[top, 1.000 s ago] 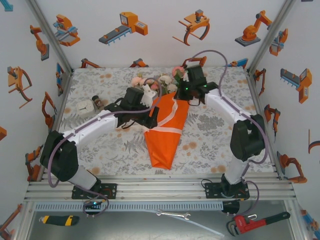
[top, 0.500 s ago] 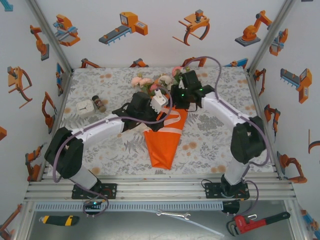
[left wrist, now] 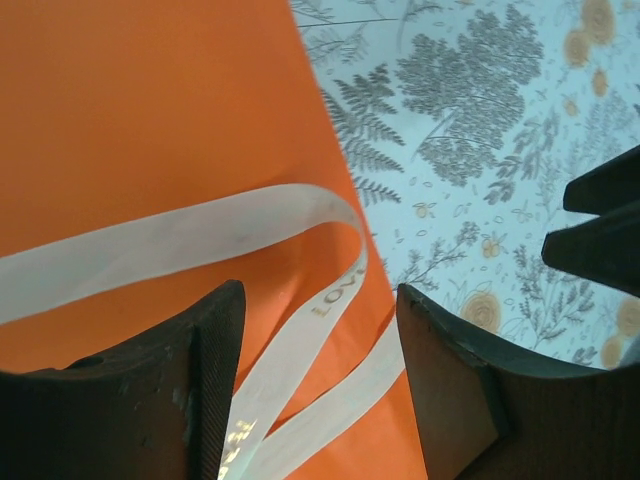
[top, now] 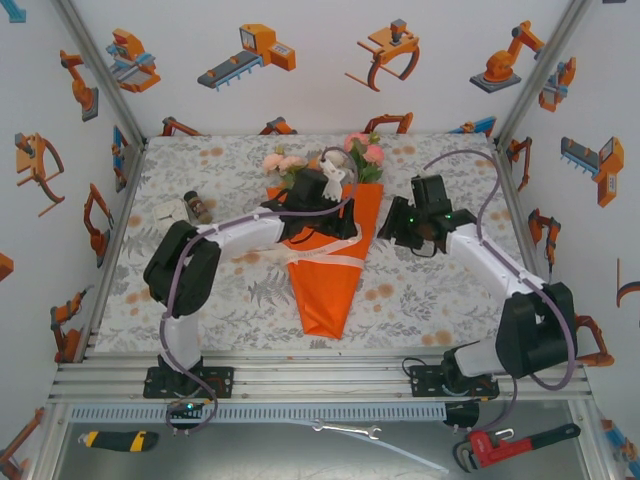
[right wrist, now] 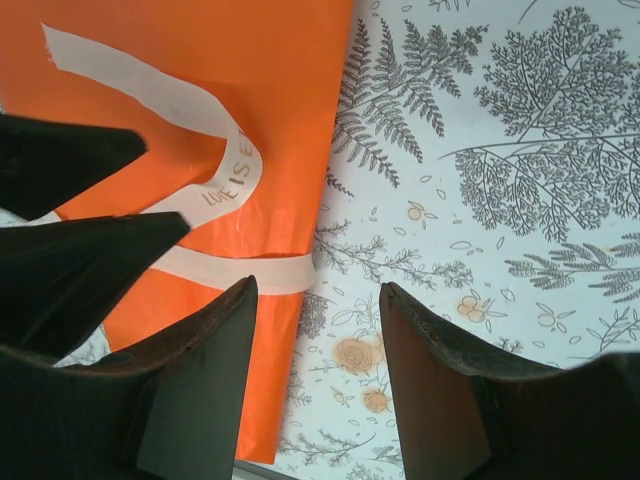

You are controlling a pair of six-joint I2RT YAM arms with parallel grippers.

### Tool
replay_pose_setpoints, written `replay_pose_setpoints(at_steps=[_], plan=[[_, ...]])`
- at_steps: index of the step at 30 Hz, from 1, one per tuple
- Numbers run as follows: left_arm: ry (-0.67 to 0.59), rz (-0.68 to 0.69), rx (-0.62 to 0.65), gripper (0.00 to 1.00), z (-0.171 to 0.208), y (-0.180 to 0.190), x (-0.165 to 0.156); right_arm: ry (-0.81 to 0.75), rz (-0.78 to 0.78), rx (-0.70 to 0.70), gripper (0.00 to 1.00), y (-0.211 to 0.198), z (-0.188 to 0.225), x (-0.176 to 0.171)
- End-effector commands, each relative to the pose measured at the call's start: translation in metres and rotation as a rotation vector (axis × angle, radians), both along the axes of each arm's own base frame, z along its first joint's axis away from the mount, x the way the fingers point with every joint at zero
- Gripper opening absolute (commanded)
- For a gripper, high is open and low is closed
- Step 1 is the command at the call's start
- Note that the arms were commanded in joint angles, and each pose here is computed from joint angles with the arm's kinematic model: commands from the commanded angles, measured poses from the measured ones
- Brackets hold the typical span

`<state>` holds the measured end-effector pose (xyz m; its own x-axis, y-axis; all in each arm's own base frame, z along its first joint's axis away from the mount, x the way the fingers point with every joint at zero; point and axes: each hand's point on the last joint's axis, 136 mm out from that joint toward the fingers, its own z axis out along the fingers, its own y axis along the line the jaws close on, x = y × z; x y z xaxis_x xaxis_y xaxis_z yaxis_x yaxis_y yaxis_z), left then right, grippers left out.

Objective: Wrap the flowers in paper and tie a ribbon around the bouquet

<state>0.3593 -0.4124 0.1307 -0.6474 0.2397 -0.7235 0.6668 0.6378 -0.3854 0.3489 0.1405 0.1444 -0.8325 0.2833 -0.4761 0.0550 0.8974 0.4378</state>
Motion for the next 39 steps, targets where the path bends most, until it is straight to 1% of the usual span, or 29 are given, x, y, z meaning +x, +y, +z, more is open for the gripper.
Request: replay_pose_setpoints(at_steps=[1, 2, 3, 4, 6, 7, 8, 11, 13, 15, 18, 20, 23, 25, 29, 35, 39], plan=[[0.038, -0.137, -0.084, 0.59, 0.003, -0.029, -0.017, -0.062, -0.032, 0.032, 0.51, -0.003, 0.015, 0.002], [0.053, -0.155, -0.09, 0.58, 0.001, -0.033, -0.019, -0.058, -0.033, 0.035, 0.51, -0.003, 0.013, 0.0], [0.067, -0.16, -0.082, 0.54, -0.002, -0.034, -0.019, -0.052, -0.027, 0.038, 0.51, -0.002, 0.011, -0.002], [0.078, -0.159, -0.064, 0.47, -0.005, -0.034, -0.018, -0.048, -0.023, 0.041, 0.51, -0.001, 0.009, -0.003], [0.082, -0.148, -0.03, 0.27, -0.01, -0.031, -0.016, -0.045, -0.002, 0.053, 0.5, 0.002, 0.008, -0.006], [0.077, -0.143, -0.019, 0.16, -0.009, -0.029, -0.016, -0.048, 0.009, 0.054, 0.5, 0.003, 0.009, -0.006], [0.071, -0.144, -0.01, 0.01, -0.008, -0.027, -0.017, -0.057, 0.024, 0.054, 0.5, 0.005, 0.01, -0.006], [0.052, -0.114, -0.009, 0.0, 0.008, -0.016, -0.015, -0.105, 0.089, 0.049, 0.51, 0.013, 0.015, -0.005], [0.022, -0.055, -0.006, 0.0, 0.02, -0.001, -0.008, -0.145, 0.14, 0.042, 0.51, 0.021, 0.019, -0.004], [0.002, 0.02, -0.001, 0.0, 0.03, 0.021, 0.001, -0.196, 0.223, 0.03, 0.5, 0.035, 0.025, -0.005], [0.014, 0.104, -0.026, 0.0, 0.039, 0.055, 0.011, -0.286, 0.393, -0.017, 0.5, 0.065, 0.028, -0.011], [0.045, 0.142, -0.036, 0.0, 0.038, 0.076, 0.015, -0.345, 0.522, -0.059, 0.5, 0.088, 0.027, -0.017], [0.055, 0.176, -0.011, 0.0, 0.035, 0.097, 0.016, -0.411, 0.692, -0.113, 0.5, 0.119, 0.02, -0.024], [0.05, 0.189, 0.008, 0.0, 0.034, 0.106, 0.016, -0.432, 0.791, -0.12, 0.5, 0.137, 0.014, -0.028], [0.061, 0.229, 0.015, 0.0, 0.032, 0.119, 0.016, -0.413, 0.894, -0.138, 0.51, 0.161, -0.008, -0.028], [0.09, 0.25, 0.027, 0.0, 0.019, 0.131, 0.009, -0.36, 0.975, -0.217, 0.51, 0.17, -0.039, -0.019], [0.094, 0.251, 0.02, 0.0, 0.016, 0.131, 0.008, -0.303, 1.07, -0.211, 0.5, 0.178, -0.059, -0.034]])
